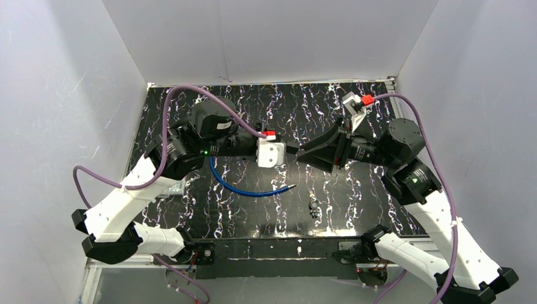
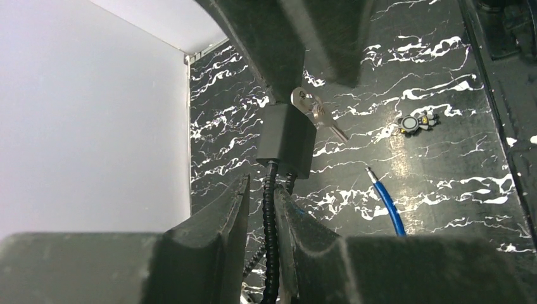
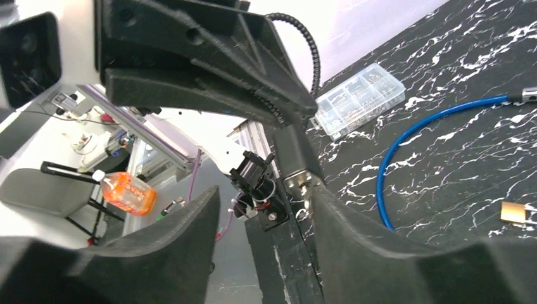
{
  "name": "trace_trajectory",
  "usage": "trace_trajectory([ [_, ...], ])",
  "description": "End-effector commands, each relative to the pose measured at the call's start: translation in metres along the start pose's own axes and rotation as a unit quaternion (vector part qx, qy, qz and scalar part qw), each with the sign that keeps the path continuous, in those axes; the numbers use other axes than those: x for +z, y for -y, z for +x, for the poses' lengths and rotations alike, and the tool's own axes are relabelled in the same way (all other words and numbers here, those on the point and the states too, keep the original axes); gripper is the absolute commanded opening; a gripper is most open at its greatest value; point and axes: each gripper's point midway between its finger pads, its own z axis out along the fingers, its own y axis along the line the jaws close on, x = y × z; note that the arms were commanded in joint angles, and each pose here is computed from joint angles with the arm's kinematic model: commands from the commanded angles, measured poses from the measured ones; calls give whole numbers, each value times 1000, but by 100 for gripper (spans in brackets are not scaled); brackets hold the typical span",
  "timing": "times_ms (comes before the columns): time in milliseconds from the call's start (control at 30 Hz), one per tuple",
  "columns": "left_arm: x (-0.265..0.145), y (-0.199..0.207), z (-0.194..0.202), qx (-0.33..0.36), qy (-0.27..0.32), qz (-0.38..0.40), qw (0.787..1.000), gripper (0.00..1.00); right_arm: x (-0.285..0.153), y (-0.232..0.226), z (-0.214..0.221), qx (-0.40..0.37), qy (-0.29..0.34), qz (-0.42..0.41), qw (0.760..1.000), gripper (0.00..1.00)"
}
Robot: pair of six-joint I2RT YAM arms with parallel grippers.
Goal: Unlock with the key
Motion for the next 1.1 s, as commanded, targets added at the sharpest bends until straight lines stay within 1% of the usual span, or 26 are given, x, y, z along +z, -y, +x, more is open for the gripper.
trace_trajectory([
  [0,-10,-13,-13,-44,7,-24,999,0,-13,-20,-17,-76,25,-4,997,67],
  [133,-10,-8,-18,-58,14,-2,998,0,-14,-14,-26,-132,35,14,991,69],
  [300,-11,3,-24,-68,23,31,997,0,-8,-8,-36,-177,24,30,983,69],
  [400,-11,3,-24,-70,23,35,997,0,-3,-12,-37,-188,13,16,982,67],
  [567,-10,3,-24,-68,21,37,997,0,4,-19,-24,-187,-18,-16,982,62],
  [633,-10,3,-24,-67,21,38,997,0,6,-20,-20,-186,-32,-21,982,56],
  [800,-11,3,-24,-62,21,37,997,0,10,-19,-12,-179,-54,-28,982,36],
  [1033,-11,0,-27,-61,26,33,997,0,13,-20,-9,-171,-74,-30,982,2],
  [1067,-12,-1,-28,-63,26,32,997,0,13,-21,-10,-173,-73,-30,982,1],
])
